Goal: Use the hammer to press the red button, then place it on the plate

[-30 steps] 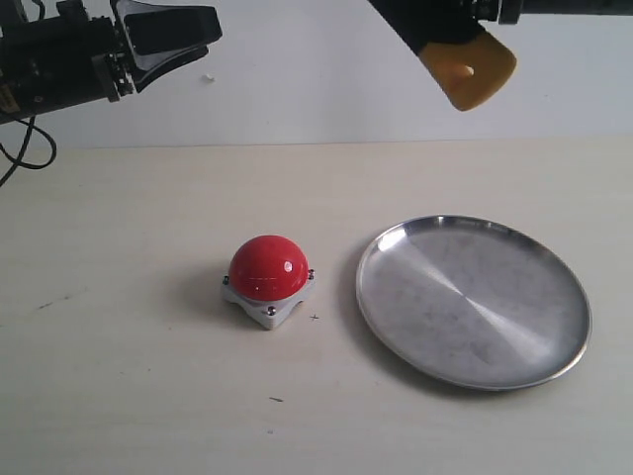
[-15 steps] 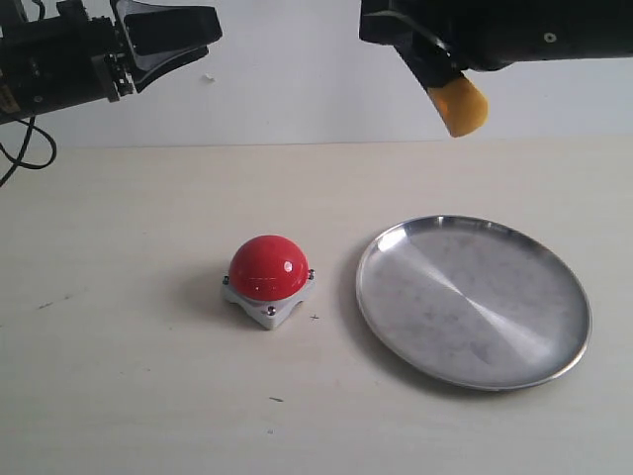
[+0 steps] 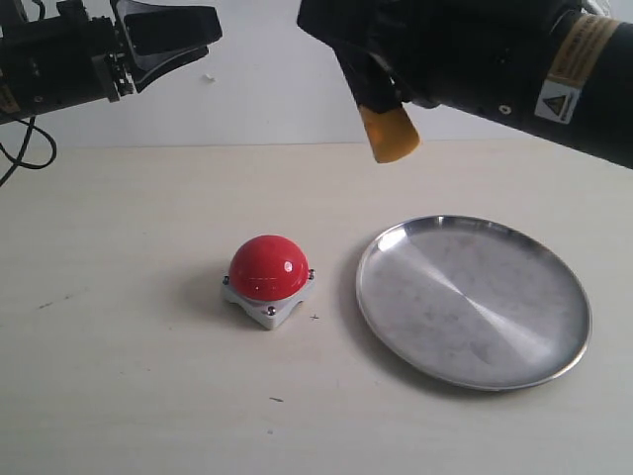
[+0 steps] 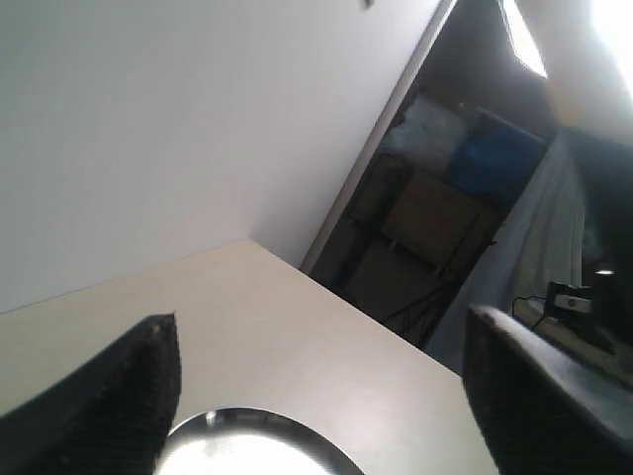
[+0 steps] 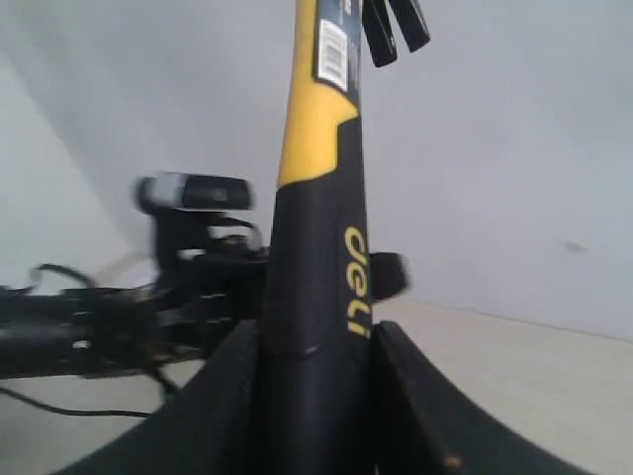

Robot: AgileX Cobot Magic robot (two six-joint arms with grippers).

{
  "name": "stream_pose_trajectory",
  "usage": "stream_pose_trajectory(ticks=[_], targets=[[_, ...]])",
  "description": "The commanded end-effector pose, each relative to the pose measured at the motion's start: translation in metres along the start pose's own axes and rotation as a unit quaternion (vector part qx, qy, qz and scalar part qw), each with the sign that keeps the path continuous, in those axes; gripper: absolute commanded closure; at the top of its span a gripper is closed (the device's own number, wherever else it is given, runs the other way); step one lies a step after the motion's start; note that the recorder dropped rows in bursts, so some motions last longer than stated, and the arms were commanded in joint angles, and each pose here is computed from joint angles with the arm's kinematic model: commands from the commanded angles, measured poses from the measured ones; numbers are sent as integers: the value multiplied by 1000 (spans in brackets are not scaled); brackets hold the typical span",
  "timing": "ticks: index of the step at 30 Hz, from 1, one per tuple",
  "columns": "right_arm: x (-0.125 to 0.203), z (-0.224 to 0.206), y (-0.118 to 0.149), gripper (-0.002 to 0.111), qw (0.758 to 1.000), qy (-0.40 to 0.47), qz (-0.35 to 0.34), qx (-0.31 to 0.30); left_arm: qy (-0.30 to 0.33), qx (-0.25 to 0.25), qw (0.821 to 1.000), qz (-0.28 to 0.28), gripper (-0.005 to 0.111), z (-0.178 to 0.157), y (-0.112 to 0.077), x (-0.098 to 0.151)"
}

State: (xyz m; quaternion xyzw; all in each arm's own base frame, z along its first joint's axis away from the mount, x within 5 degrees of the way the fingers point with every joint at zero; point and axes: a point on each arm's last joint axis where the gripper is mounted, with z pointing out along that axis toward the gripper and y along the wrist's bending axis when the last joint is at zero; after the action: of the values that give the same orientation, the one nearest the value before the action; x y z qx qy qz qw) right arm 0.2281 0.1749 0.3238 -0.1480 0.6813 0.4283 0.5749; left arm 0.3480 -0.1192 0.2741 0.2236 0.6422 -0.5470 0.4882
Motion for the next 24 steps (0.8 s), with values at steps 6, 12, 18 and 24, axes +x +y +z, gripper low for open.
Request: stream_pose_trajectory(ticks=[6, 12, 18, 24], targets=[[-16, -14, -12, 108, 967, -54, 74, -237, -4, 6, 1000, 3, 31, 0, 0, -2], [11, 5, -57, 108, 969, -11, 167, -181, -4, 6, 1000, 3, 31, 0, 0, -2], [27, 13, -67, 108, 968, 13, 186, -171, -4, 6, 1000, 3, 31, 0, 0, -2], [18, 11, -65, 108, 967, -15, 194, -167, -14, 6, 1000, -8, 31, 1, -1, -3]])
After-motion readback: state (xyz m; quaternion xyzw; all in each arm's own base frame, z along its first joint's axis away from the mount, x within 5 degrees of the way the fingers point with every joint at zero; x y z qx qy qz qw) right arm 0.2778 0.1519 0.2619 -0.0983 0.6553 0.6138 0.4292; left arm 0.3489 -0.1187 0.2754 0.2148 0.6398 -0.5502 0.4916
